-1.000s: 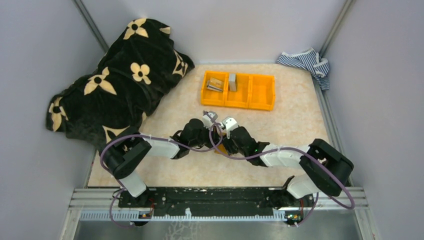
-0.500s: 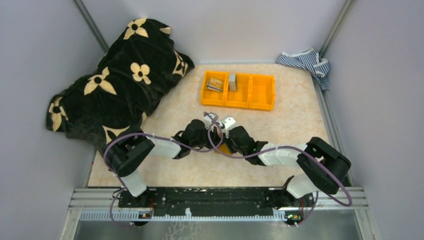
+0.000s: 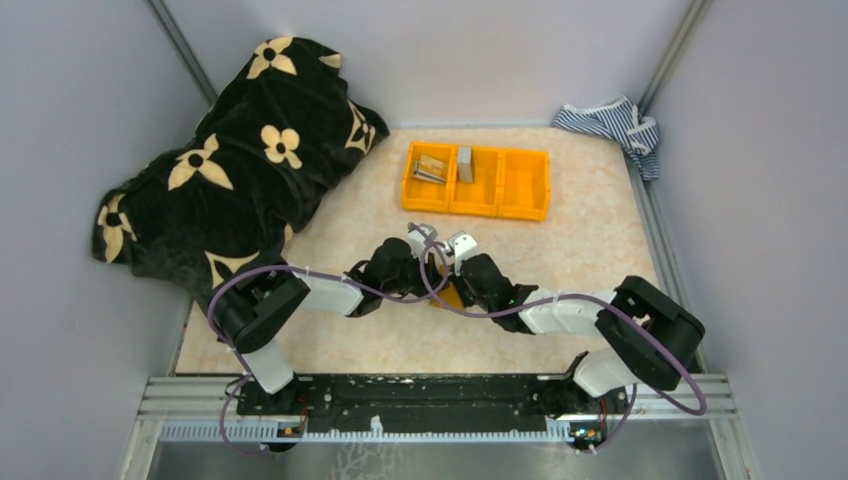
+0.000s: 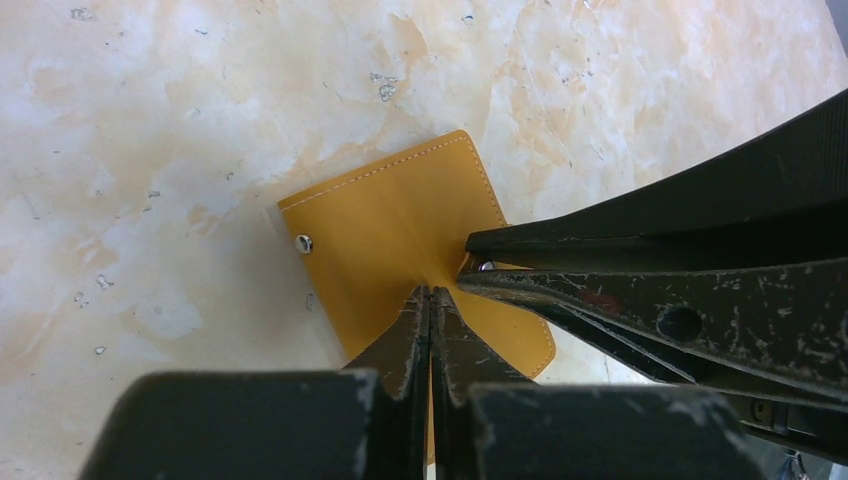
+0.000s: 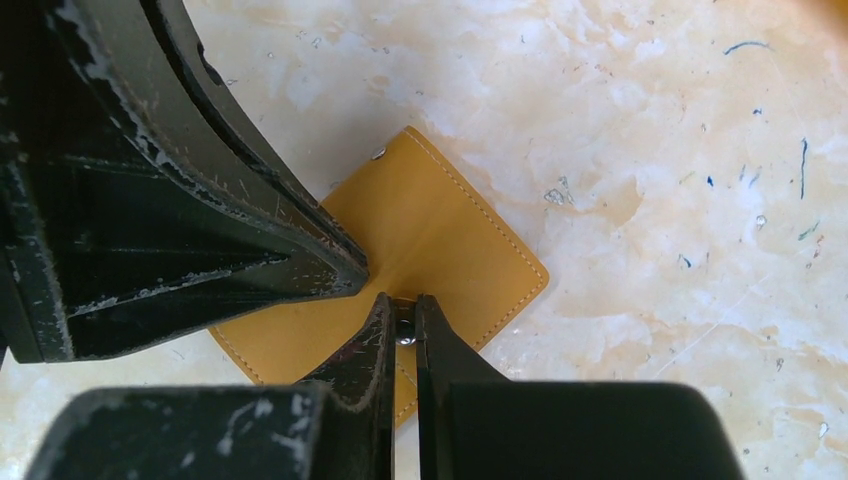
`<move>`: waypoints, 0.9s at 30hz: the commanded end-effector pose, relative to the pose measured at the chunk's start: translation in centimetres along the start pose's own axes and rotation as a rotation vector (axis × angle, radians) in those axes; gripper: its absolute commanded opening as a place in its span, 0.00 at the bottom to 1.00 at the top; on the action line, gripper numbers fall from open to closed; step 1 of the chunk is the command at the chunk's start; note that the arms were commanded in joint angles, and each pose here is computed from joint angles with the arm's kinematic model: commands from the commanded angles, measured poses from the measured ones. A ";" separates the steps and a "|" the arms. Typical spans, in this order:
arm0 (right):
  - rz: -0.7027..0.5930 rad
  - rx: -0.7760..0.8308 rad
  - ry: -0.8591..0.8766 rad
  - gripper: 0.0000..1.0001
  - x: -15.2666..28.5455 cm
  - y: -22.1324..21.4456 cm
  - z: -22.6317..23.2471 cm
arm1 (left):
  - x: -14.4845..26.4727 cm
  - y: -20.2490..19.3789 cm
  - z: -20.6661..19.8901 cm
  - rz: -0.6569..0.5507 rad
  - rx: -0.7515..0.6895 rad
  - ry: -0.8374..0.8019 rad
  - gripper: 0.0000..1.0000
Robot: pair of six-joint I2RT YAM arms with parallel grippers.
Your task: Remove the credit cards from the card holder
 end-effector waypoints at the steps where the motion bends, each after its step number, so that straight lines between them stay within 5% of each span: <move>1: -0.024 -0.060 -0.006 0.00 1.0 -0.1 -0.2 | -0.1 -0.4 0.8 0.019 0.018 0.039 0.00; 21: -0.107 -0.197 0.056 0.00 2.4 -0.7 -1.5 | 0.7 1.0 -0.9 -0.027 0.061 -0.054 0.00; 27: -0.104 -0.199 0.060 0.00 2.2 -0.8 -1.4 | 1.6 2.3 -2.5 -0.054 0.078 -0.115 0.08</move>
Point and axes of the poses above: each gripper's point midway between its finger pads, its own x axis back along the fingers, its own z axis along the line the jaws close on, y = z × x, the point moved 9 cm from there along x, back along the fingers, and after that the axes turned 9 degrees about x, right-handed, at the moved point
